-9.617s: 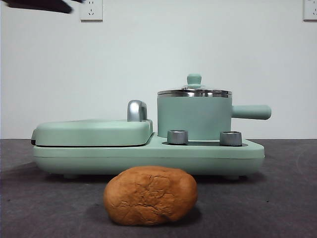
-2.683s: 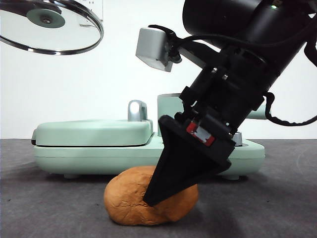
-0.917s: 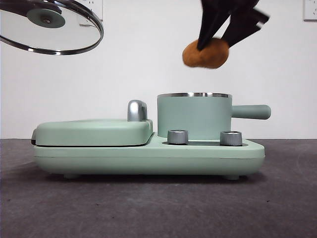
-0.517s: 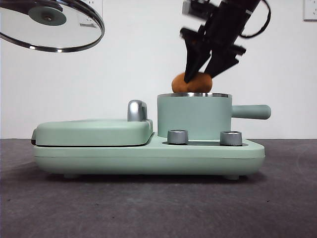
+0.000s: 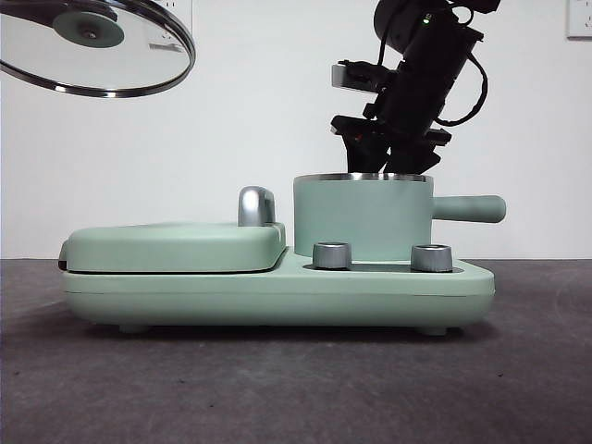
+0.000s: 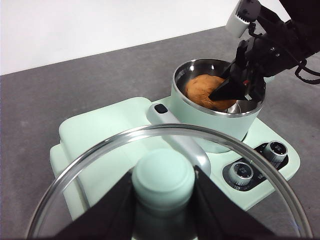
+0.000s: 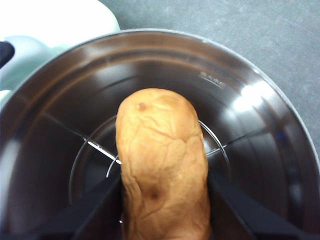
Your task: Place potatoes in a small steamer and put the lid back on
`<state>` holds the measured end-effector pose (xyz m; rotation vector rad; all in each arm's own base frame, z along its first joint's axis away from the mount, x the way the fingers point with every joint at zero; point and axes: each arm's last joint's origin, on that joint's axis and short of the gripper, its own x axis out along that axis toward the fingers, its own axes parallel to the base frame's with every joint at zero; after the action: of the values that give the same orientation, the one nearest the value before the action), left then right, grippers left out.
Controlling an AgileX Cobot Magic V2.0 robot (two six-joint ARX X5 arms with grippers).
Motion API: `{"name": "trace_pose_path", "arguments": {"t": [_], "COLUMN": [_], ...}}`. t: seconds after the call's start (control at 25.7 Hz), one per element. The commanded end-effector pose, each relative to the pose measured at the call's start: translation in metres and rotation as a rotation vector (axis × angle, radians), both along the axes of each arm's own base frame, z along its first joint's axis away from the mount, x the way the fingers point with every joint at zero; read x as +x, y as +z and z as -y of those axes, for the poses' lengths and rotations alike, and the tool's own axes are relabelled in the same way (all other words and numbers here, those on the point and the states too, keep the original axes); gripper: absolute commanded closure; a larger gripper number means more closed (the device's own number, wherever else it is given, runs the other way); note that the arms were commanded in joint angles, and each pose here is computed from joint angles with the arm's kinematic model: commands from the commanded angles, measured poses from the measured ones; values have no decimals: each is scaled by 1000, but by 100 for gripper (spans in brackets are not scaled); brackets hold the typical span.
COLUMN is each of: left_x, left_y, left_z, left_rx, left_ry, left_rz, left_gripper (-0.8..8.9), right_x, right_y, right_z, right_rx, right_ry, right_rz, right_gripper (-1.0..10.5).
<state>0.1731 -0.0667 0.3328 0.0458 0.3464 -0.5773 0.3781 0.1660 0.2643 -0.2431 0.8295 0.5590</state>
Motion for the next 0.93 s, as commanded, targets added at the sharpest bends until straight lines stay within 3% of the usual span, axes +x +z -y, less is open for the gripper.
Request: {"name": "trace_pose_path", "arguments": {"t": [0.04, 0.16, 0.31, 0.47, 0.58, 0.93], "left_x": [0, 0, 0, 0, 0, 0], "left_y": [10, 10, 10, 10, 10, 10], "left_z": [0, 0, 0, 0, 0, 0], "left_rx": [-26, -25, -27, -27, -27, -29], "left_ry": [-1, 0, 0, 0, 0, 0], "left_rz": [47, 46, 42, 42, 42, 48], "left_gripper": [801, 801, 801, 801, 801, 801], "right_x": [4, 5, -4, -35, -60, -139], "right_y": [-1, -1, 23, 75, 98, 70], "right_z": [-4, -5, -1, 12, 23, 58], "right_rx": [-6, -1, 25, 108, 111, 136], "right_ry": [16, 17, 16, -19, -19, -23], "right_rz": [6, 8, 67, 145, 154, 209], "right_gripper": [736, 611, 612, 612, 612, 624]}}
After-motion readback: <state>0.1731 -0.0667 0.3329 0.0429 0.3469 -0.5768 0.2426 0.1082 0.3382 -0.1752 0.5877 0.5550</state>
